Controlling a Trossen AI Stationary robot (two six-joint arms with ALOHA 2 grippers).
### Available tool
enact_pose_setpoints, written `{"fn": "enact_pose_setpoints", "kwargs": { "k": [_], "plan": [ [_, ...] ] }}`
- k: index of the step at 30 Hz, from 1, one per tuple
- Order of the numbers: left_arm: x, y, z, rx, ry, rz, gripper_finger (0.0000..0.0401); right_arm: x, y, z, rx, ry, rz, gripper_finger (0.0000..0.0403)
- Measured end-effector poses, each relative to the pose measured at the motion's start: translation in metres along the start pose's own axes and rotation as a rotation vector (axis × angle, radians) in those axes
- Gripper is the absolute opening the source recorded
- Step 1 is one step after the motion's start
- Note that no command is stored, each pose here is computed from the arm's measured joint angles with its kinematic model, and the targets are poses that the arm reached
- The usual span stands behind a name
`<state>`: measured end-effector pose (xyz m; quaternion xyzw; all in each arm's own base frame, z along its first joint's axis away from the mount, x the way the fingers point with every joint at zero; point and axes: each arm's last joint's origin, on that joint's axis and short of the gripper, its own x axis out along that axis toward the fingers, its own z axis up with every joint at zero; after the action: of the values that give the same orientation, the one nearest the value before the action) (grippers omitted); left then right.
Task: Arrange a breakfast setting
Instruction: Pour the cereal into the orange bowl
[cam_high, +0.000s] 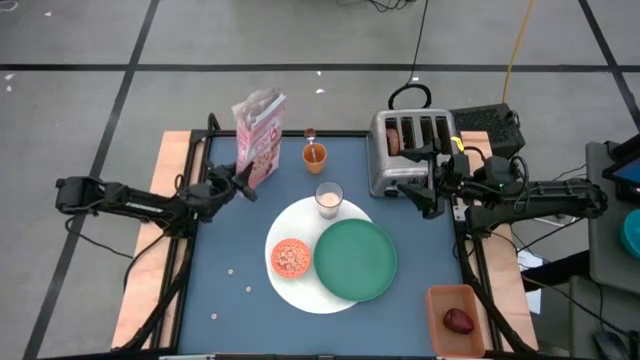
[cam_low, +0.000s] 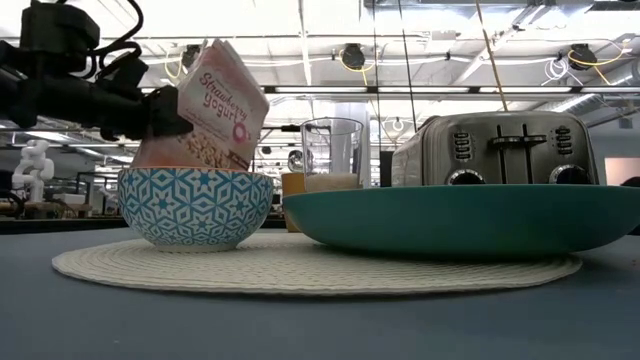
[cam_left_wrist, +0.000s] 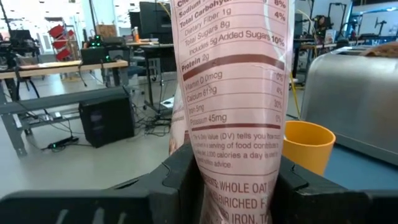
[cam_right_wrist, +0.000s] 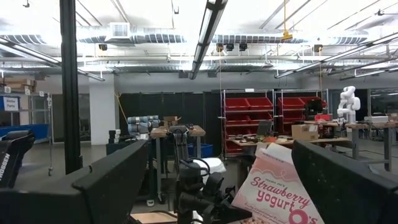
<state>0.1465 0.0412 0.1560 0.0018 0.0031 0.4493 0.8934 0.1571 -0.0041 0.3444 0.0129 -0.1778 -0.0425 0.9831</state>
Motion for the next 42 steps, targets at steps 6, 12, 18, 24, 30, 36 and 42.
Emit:
{"fn": "enact_pose_setpoints", "kwargs": {
  "k": [6, 12, 18, 24, 30, 36, 42],
  "plan": [
    [-0.002, -0.002, -0.009, -0.028, 0.07, 0.003, 0.0122, 0.0, 0.0, 0.0, 0.0, 0.0, 0.0, 0.0391],
    [-0.006, -0.003, -0.019, -0.059, 0.149, -0.006, 0.0122, 0.0, 0.0, 0.0, 0.0, 0.0, 0.0, 0.0391],
    [-0.007, -0.001, -0.027, -0.106, 0.21, 0.014, 0.0122, 0.0, 0.0, 0.0, 0.0, 0.001, 0.0, 0.0391],
    [-0.007, -0.002, -0.027, -0.133, 0.217, -0.006, 0.0135, 0.0, 0.0, 0.0, 0.0, 0.002, 0.0, 0.0391],
    [-0.008, -0.002, -0.029, -0.152, 0.231, -0.014, 0.0186, 0.0, 0.0, 0.0, 0.0, 0.002, 0.0, 0.0391],
    [-0.008, -0.002, -0.03, -0.139, 0.236, -0.019, 0.0226, 0.0, 0.0, 0.0, 0.0, 0.002, 0.0, 0.0391],
    [-0.008, -0.002, -0.029, -0.138, 0.234, -0.018, 0.0229, 0.0, 0.0, 0.0, 0.0, 0.002, 0.0, 0.0391]
  ]
}}
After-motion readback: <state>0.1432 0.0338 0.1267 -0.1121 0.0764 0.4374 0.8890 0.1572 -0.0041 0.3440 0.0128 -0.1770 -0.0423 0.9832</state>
